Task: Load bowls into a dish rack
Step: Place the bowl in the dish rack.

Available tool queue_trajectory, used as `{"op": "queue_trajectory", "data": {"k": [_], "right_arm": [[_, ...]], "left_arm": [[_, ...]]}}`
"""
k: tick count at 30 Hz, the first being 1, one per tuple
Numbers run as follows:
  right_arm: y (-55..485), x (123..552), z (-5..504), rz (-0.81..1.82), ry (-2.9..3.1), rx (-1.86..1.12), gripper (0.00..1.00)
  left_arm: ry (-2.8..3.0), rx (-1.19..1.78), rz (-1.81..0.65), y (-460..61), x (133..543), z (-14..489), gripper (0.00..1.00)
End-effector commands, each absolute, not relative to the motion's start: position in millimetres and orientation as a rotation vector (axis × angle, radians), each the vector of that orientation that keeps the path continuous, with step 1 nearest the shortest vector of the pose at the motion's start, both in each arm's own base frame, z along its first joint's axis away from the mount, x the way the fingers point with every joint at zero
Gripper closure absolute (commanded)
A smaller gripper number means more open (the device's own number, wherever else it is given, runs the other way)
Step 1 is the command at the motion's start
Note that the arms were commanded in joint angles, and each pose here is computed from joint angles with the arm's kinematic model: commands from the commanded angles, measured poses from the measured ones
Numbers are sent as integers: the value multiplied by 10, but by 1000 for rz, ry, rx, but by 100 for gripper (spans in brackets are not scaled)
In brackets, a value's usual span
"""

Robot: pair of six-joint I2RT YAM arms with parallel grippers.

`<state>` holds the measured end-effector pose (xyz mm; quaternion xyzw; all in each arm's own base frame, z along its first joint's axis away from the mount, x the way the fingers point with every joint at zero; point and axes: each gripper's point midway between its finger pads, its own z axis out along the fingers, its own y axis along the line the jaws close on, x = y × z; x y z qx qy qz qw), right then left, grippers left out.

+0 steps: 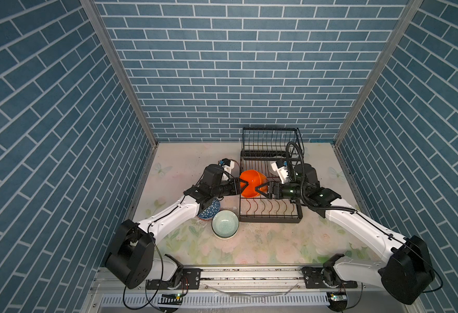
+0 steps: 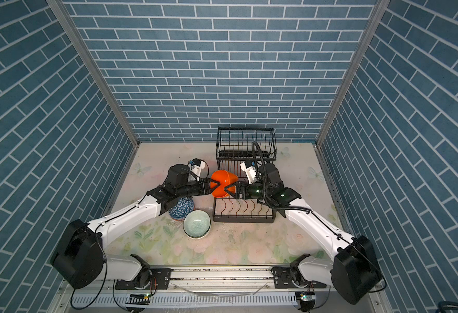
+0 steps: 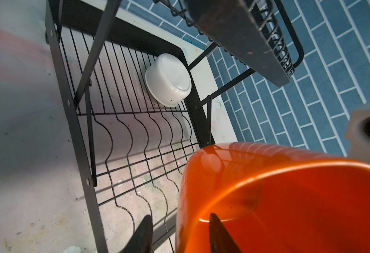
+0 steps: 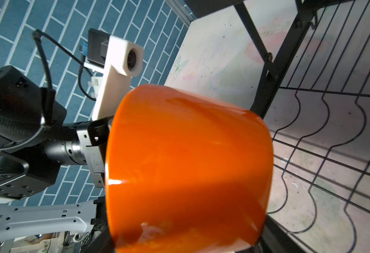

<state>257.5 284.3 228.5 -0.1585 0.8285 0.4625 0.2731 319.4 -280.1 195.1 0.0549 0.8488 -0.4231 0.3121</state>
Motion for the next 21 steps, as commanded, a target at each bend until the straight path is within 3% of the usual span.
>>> {"op": "queue_trajectory", "data": {"k": [1, 11, 21], "right_arm": [[2753, 2642, 2385, 1129, 2171, -452, 35], [2399, 2810, 2092, 755, 2214, -474, 35], [2234, 2989, 1895, 370, 2199, -599, 34]], "left_arm": [[2246, 154, -1108, -2807, 3195, 1933, 48], [2261, 172, -1015, -2689, 3166, 1974, 19], [2272, 117, -759, -2272, 3120, 2113, 7]]}}
